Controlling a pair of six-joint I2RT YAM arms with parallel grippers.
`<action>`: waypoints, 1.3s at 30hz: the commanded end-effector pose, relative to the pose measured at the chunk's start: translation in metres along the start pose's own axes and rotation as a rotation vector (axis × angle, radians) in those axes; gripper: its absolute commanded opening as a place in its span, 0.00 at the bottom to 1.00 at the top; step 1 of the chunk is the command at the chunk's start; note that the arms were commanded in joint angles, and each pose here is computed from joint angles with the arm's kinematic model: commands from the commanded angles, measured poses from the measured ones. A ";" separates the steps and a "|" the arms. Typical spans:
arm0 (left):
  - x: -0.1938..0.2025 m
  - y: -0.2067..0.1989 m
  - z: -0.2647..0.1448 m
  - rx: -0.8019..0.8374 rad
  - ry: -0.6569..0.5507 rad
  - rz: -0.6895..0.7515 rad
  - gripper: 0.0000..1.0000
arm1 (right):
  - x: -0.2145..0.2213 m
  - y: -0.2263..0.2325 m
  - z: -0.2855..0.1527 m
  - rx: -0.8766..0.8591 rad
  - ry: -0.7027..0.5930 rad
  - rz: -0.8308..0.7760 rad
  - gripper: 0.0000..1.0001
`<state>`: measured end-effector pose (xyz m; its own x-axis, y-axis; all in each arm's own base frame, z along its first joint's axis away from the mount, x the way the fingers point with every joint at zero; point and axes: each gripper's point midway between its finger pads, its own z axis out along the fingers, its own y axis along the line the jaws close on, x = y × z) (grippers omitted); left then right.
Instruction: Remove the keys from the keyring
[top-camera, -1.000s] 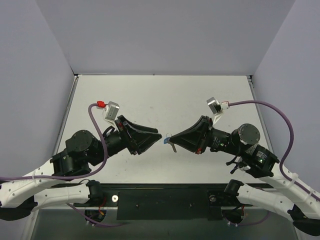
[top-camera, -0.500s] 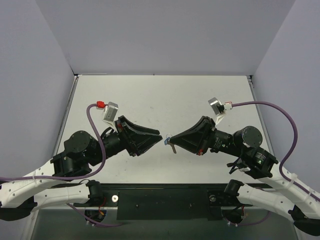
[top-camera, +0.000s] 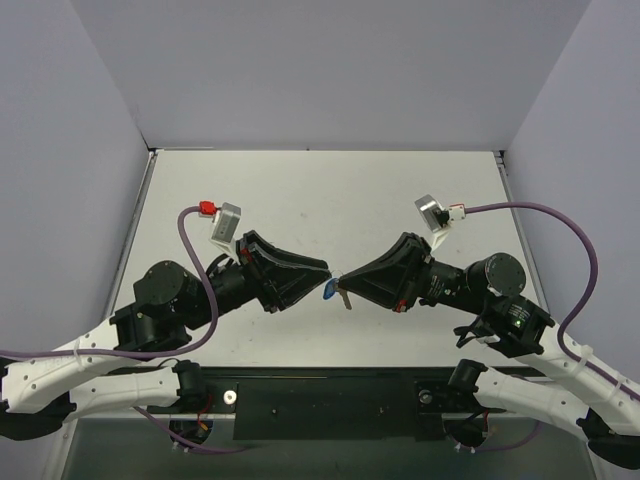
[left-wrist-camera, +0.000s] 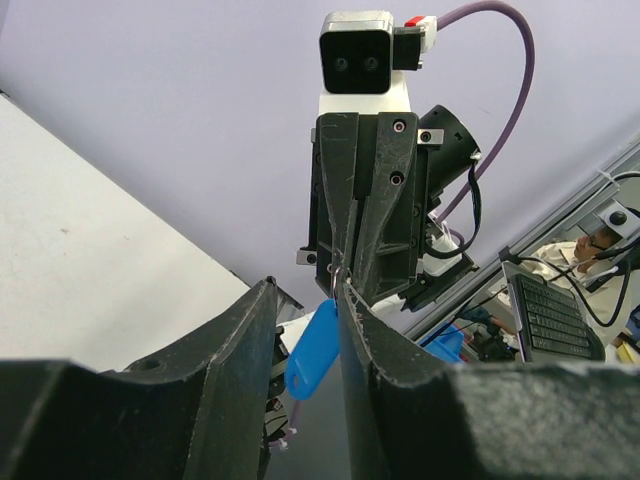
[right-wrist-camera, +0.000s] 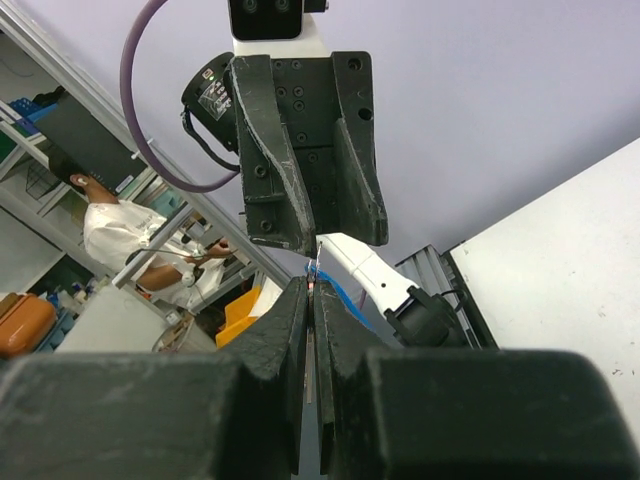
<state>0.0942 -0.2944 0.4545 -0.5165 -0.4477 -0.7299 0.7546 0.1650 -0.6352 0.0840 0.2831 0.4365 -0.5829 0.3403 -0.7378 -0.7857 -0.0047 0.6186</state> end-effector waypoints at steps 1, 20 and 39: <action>-0.013 -0.017 0.001 0.069 -0.044 -0.012 0.40 | -0.011 0.021 0.002 -0.084 -0.035 -0.037 0.00; -0.007 -0.018 0.009 0.067 -0.011 -0.018 0.11 | -0.006 0.025 0.004 -0.102 -0.005 -0.045 0.00; 0.027 -0.021 0.005 0.058 0.221 0.022 0.00 | 0.029 0.003 0.004 -0.015 0.179 -0.058 0.00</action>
<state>0.0781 -0.3085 0.4484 -0.5631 -0.3095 -0.7662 0.7682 0.1455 -0.6234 0.0737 0.2930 0.4187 -0.5824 0.2224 -0.7819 -0.8000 0.0142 0.5999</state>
